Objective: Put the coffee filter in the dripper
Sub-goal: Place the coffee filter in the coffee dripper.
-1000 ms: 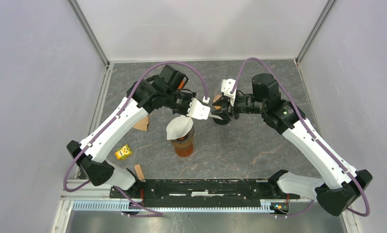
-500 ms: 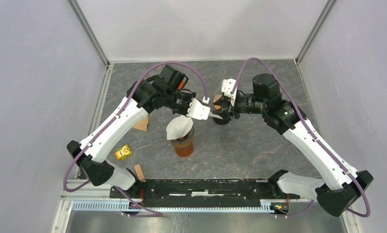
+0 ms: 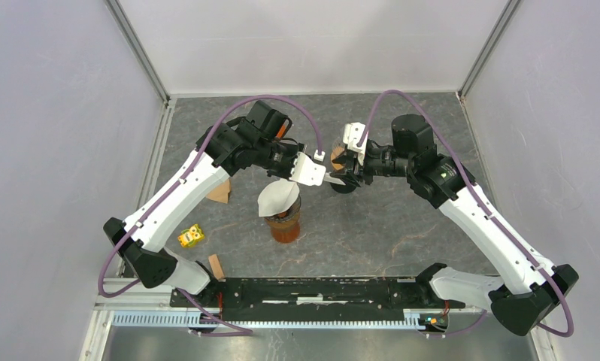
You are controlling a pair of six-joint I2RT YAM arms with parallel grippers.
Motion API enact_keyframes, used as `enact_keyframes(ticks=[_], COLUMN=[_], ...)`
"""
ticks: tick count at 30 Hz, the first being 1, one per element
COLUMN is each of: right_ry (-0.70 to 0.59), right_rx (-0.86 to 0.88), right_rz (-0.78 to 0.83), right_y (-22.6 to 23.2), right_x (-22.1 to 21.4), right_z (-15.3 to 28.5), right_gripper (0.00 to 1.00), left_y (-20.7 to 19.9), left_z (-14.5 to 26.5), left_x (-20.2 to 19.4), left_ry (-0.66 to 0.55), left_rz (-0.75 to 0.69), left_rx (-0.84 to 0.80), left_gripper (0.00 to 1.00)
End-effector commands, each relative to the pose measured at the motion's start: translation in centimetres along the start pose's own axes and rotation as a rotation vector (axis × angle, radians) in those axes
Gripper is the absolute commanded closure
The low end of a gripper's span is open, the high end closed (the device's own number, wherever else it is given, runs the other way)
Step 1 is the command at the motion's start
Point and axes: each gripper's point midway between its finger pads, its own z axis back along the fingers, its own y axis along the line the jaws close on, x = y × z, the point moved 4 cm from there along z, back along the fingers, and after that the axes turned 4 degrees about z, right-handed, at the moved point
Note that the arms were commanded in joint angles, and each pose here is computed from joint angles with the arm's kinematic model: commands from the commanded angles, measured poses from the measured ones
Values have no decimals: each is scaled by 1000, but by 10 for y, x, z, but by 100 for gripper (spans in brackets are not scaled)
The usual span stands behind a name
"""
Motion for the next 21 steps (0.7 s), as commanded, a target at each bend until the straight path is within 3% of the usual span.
enact_keyframes(ticks=[1, 21], right_ry=[-33, -42], right_rx=[-25, 21], right_rz=[41, 18], right_y=[-4, 3], right_x=[14, 9], right_z=[9, 3], right_gripper=[58, 58], left_y=[2, 10], left_z=[5, 1], left_x=[7, 6], left_ry=[-23, -17], left_rz=[-49, 1], left_rx=[14, 56], left_gripper=[98, 98])
